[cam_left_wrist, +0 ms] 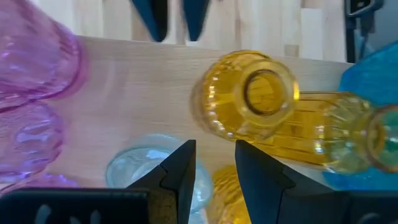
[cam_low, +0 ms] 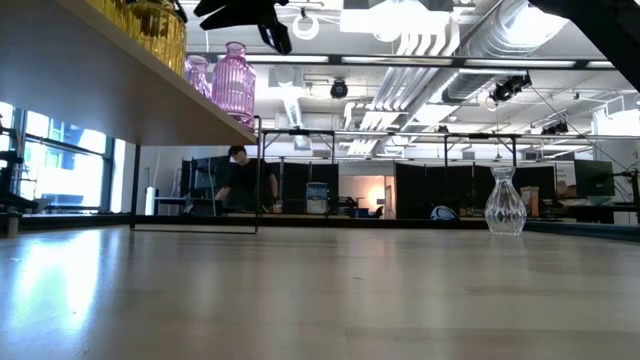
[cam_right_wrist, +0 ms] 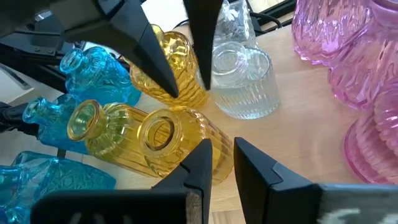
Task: Sort vases onto shelf
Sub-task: Put the yellow flower vase on the shelf
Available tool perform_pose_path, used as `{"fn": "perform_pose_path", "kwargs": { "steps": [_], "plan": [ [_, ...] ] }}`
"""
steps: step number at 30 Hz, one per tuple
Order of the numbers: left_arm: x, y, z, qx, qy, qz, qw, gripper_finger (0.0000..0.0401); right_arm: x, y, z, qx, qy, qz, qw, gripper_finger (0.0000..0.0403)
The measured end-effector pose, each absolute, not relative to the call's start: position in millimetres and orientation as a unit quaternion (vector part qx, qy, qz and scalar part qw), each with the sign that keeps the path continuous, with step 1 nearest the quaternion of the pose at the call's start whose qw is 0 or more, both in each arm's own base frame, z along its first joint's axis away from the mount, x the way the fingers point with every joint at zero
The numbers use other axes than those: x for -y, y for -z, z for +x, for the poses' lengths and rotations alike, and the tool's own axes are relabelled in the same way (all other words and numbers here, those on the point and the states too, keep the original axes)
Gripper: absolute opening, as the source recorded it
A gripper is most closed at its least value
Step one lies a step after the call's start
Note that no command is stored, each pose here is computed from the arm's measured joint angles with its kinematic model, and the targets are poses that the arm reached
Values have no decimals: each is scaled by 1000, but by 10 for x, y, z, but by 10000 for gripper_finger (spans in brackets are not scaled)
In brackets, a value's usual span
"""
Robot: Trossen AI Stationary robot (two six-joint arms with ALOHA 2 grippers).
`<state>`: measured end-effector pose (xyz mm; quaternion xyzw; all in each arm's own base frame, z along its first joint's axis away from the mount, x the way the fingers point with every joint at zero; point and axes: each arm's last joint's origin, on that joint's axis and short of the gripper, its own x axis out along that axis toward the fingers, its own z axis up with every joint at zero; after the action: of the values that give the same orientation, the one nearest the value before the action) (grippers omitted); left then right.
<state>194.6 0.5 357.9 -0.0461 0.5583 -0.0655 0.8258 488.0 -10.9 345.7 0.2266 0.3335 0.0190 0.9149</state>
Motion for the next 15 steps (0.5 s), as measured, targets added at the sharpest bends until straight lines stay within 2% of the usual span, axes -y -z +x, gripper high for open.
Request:
{"fn": "perform_pose_path", "kwargs": {
  "steps": [7,15],
  "plan": [
    [56,-3572,1974,-556,83,-39,826,106,107,-3454,4878,-335,-17,234,913,48],
    [58,-3574,2013,-546,85,-36,833,106,92,-3369,4803,-389,3,252,886,48]
  ]
}}
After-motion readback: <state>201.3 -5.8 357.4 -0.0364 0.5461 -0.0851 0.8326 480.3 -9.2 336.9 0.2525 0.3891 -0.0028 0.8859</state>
